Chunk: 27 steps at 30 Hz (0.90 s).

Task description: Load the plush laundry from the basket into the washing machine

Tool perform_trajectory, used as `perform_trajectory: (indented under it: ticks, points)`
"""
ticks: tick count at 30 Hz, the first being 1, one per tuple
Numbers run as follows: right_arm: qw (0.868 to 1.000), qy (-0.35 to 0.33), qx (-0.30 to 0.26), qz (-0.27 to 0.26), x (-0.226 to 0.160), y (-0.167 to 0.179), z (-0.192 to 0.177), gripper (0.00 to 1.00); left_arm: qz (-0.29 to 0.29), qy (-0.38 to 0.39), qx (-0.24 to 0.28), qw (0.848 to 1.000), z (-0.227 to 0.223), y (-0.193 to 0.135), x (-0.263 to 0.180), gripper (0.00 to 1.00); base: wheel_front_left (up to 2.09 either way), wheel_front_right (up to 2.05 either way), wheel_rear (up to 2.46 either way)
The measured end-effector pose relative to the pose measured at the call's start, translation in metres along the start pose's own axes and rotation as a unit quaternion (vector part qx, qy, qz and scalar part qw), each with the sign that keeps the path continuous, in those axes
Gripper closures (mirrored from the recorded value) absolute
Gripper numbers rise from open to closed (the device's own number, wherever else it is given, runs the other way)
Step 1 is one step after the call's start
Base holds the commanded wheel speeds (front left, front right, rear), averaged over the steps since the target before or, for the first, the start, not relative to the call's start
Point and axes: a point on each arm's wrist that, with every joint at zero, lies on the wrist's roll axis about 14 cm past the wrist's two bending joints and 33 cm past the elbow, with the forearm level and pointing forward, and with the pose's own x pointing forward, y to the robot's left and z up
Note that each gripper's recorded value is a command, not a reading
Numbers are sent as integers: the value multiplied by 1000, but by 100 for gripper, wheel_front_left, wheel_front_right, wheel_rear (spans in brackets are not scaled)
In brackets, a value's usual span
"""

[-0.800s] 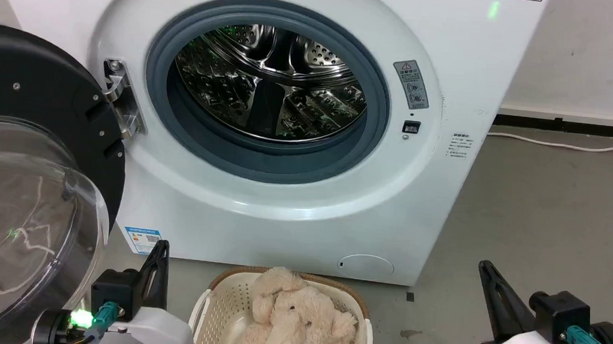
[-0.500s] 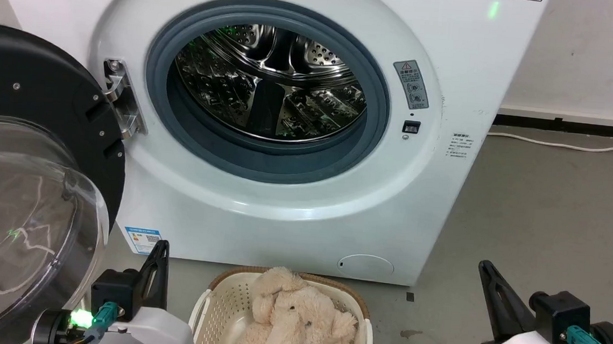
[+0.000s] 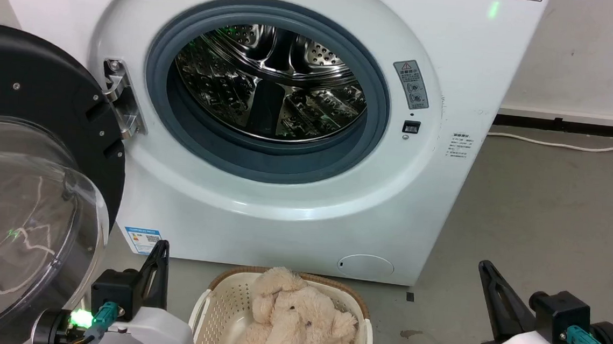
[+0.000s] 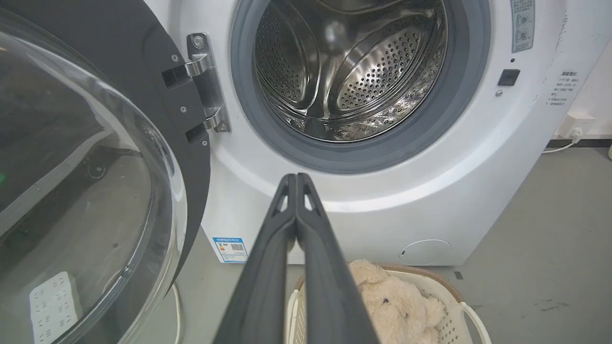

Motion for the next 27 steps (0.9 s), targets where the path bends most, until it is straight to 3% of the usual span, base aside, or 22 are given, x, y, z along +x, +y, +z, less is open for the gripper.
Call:
perform_trajectory:
  ticks: [14,15,27]
  points:
    - [1000,0,0,0,0,0,0,100,0,0,0,1000,0,0,0,100,0,0,0]
    - [1000,0,0,0,0,0,0,0,0,0,0,1000,0,0,0,0,0,0,0]
    - [1000,-2,5,-1,0,-1,0,0,-4,-1,0,1000,0,-3,0,0,0,0,0]
